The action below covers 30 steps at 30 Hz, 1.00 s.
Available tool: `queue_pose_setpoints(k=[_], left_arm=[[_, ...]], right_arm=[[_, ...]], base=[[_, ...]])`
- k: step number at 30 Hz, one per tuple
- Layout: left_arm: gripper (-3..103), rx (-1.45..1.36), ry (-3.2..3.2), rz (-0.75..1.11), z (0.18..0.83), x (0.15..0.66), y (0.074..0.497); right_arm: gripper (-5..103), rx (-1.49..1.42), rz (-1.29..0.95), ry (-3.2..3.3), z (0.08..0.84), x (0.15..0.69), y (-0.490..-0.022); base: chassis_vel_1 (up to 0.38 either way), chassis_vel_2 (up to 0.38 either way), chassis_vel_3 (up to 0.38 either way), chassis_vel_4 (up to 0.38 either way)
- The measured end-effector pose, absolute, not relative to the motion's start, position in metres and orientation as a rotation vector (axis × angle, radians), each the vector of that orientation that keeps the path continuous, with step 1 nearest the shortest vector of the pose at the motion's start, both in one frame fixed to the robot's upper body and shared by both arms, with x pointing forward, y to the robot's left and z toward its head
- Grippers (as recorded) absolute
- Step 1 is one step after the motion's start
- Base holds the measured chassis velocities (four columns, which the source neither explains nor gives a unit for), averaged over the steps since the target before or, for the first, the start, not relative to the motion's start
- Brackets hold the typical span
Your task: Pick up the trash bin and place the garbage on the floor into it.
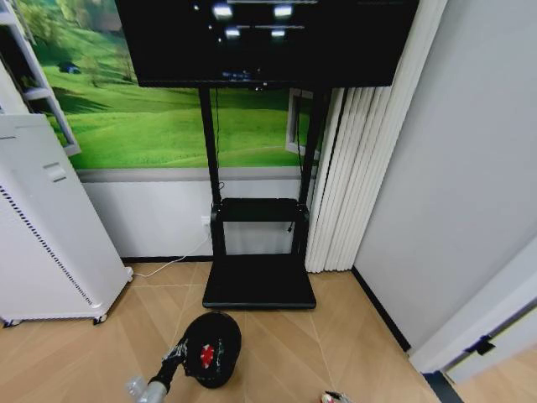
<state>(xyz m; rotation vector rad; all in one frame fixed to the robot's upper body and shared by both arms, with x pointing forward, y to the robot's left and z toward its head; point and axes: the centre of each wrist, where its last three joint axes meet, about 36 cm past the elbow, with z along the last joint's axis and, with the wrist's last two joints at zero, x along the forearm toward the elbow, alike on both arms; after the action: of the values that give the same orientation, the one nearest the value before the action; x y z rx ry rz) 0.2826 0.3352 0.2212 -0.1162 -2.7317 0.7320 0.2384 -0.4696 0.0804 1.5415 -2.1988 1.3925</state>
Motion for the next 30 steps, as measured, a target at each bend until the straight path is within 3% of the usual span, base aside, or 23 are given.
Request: queue_pose_setpoints(k=[30], left_arm=[[7, -0.192, -2.713, 0.742, 0.217, 0.298, 0.323]], right_arm=[[100, 1.479, 1.401, -2.097, 0.072, 0.251, -0.474]], base=[[0.0, 0.0, 0.0, 0.0]])
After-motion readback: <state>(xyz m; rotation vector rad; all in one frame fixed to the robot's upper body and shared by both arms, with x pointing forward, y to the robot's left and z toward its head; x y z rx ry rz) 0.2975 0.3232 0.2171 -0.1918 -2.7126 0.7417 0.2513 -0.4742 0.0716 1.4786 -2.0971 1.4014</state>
